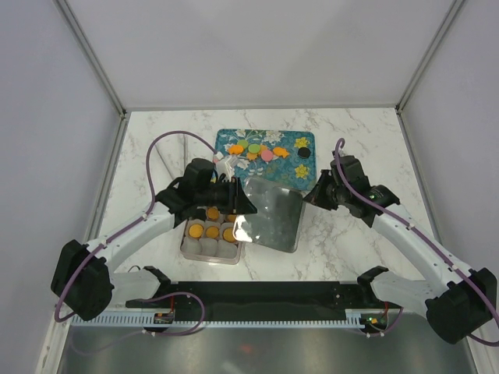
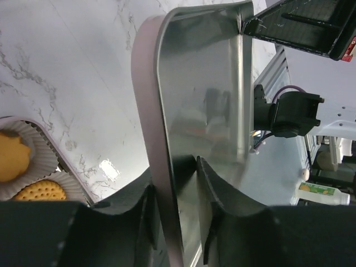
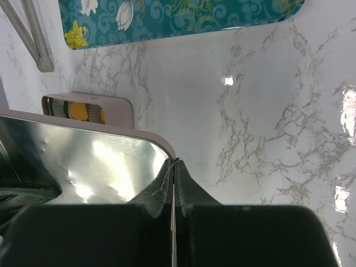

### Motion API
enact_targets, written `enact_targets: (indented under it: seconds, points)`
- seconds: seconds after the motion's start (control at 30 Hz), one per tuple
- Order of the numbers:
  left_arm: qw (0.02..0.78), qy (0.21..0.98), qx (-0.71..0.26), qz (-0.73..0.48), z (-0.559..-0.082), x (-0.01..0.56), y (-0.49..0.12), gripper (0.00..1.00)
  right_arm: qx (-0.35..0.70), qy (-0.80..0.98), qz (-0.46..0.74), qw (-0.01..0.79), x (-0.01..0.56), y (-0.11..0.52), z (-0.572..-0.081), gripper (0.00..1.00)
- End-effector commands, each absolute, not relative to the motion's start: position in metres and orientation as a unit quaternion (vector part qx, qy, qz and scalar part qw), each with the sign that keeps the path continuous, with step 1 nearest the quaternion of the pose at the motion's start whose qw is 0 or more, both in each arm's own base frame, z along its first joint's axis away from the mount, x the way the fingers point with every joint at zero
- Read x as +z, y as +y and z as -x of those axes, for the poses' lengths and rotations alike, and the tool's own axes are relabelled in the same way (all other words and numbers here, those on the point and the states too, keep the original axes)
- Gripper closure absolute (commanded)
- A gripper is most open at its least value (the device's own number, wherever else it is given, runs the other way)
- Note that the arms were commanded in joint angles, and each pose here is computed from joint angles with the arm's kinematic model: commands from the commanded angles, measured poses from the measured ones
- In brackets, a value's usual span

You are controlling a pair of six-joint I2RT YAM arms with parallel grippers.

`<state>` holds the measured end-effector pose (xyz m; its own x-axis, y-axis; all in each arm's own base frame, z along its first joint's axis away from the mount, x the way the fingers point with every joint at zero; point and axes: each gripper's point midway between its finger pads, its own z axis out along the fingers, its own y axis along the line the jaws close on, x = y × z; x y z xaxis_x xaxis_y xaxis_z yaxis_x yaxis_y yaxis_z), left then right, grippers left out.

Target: Pack the cookies

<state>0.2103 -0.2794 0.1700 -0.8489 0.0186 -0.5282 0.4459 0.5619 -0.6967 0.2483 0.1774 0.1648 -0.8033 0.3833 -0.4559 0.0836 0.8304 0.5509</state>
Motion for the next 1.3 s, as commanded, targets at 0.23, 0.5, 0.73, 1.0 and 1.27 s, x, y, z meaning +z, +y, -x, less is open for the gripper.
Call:
enact_targets:
  seconds: [0.23,0.5,0.73,1.0,1.27]
  points:
    - [0.241,0.835,-0.471,-0.151,-0.211,0.197,-0.289,0.98,0.268,0.898,-0.083,0.340,0.177,0.183,-0.260,0.59]
    - [0.227,0.860,-0.435,-0.140,-0.223,0.198,-0.278,0.98,0.199,0.872,-0.022,0.447,0.232,0.178,-0.260,0.40]
    - [0.137,0.863,-0.477,-0.098,-0.240,0.191,-0.267,0.98,0.132,0.823,0.153,0.530,0.263,0.260,-0.195,0.39]
    - [0.095,0.861,-0.493,-0.079,-0.241,0.183,-0.269,0.98,-0.077,0.728,0.336,0.592,0.246,0.325,-0.139,0.30]
    - [0.093,0.856,-0.502,-0.074,-0.240,0.191,-0.268,0.98,-0.156,0.696,0.384,0.586,0.219,0.338,-0.135,0.30]
